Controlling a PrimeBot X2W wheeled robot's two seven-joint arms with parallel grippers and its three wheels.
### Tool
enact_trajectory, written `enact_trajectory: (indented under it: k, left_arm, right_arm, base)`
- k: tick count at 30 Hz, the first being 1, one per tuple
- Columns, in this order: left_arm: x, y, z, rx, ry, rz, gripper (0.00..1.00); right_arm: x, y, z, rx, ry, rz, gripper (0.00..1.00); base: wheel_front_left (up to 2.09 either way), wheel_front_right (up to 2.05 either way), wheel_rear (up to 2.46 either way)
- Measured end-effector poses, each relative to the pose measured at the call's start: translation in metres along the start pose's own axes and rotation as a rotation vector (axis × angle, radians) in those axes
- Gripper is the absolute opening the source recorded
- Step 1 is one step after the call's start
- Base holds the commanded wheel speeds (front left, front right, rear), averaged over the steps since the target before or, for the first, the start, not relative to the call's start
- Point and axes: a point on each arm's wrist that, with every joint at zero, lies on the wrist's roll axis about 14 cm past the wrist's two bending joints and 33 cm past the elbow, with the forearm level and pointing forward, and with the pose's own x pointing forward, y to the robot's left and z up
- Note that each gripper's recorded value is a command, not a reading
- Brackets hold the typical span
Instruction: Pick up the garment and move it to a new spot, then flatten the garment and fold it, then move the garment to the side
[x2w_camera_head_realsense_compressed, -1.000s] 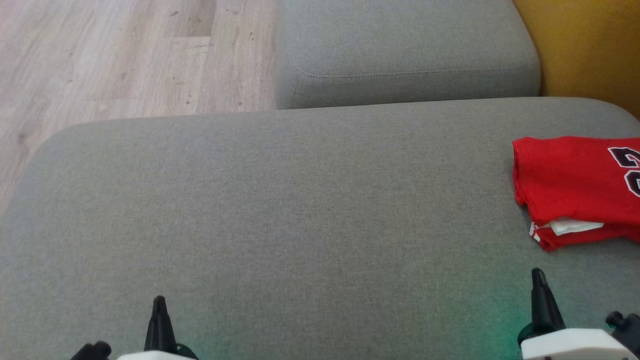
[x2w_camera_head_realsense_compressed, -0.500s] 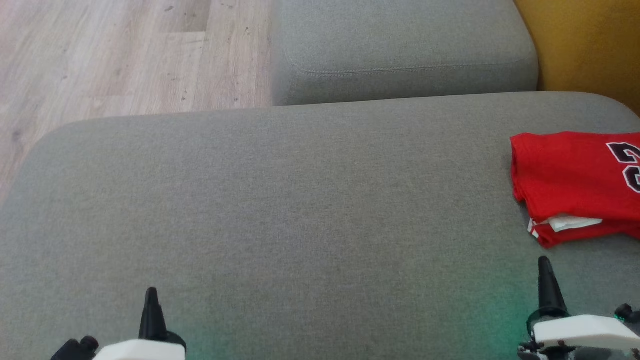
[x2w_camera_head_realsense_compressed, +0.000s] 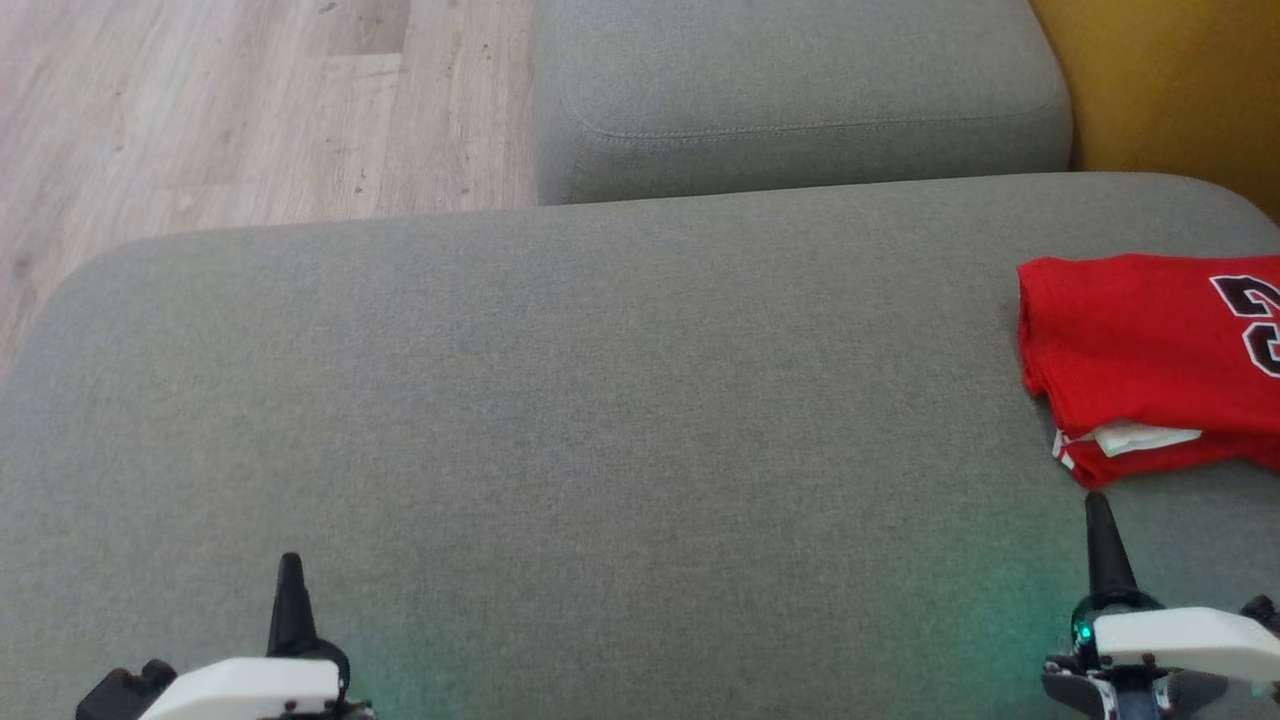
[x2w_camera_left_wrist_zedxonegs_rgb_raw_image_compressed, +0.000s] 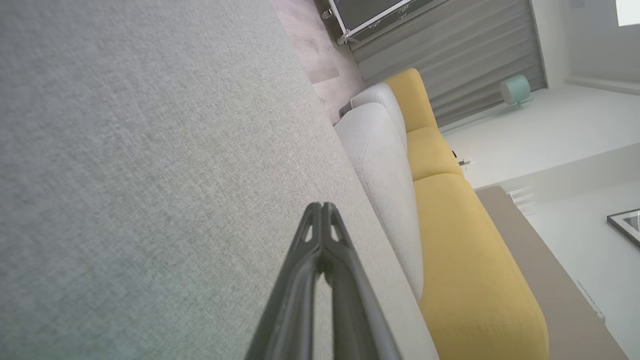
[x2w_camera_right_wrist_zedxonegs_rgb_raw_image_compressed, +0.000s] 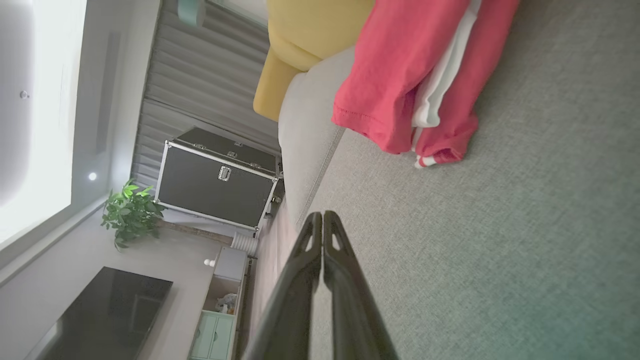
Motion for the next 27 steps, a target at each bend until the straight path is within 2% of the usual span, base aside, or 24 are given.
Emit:
enact_trajectory:
  k: [27]
  left_arm:
    - [0.021,-0.021,0.017,-0.304,-0.006,-0.084,0.0]
  right_arm:
    - [0.017,0.014,0.019,0.32,-0.03,0.046,0.0]
  base:
    - [0.0,0.0,0.0]
